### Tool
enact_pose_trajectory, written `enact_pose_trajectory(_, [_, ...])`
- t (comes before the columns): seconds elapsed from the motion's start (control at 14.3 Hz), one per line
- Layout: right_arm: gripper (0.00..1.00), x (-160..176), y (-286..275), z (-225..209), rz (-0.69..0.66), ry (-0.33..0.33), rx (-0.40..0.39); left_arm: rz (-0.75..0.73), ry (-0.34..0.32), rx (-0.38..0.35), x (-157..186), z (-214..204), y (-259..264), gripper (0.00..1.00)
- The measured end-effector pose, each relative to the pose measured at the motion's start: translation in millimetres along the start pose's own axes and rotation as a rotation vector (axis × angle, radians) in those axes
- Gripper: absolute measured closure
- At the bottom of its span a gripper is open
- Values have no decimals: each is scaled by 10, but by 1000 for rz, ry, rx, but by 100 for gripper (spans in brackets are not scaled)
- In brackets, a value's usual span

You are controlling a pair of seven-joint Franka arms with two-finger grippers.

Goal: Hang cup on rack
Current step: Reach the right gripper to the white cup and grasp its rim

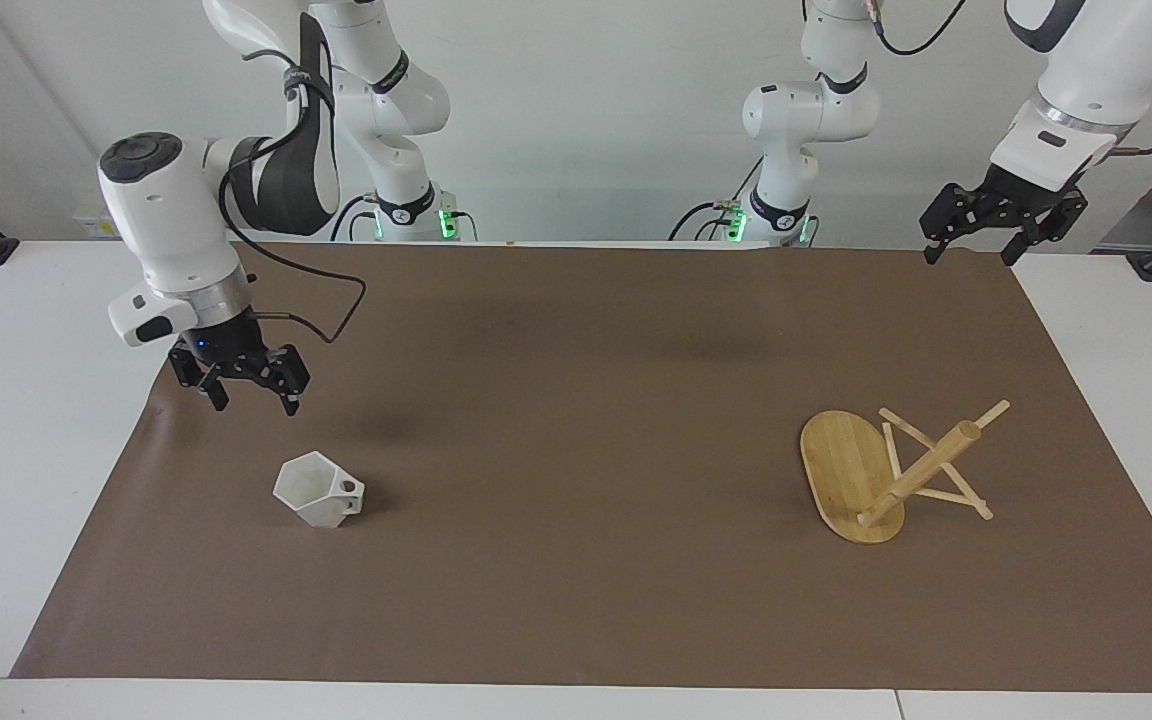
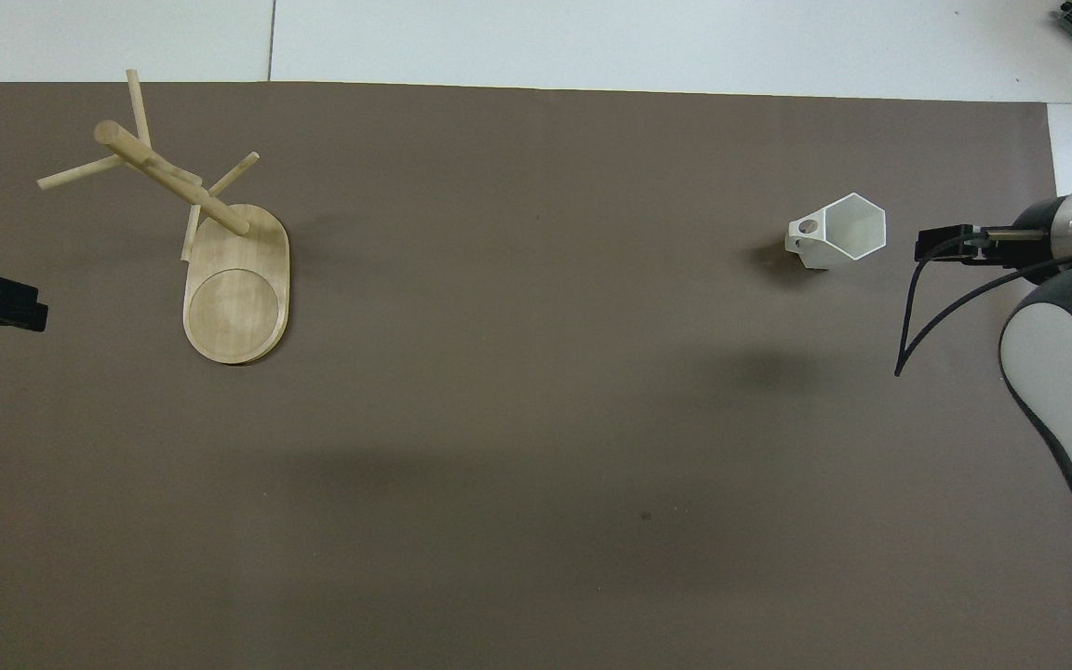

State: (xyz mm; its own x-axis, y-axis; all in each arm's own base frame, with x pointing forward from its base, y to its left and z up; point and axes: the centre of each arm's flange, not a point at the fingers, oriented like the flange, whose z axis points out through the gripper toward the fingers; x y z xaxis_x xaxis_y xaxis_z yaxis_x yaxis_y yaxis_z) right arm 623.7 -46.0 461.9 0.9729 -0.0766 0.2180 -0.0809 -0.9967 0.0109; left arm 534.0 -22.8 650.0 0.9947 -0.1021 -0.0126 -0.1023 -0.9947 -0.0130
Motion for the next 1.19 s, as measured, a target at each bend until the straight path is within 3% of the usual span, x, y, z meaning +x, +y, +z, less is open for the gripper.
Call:
enact_pose_trajectory(0.63, [0, 153, -35, 675, -7, 67, -7, 0, 0, 0, 0, 0, 0, 0])
enact_pose_trajectory(1.19, [0, 172, -64, 1072, -14, 82, -10, 0, 0, 0, 0, 0, 0, 0])
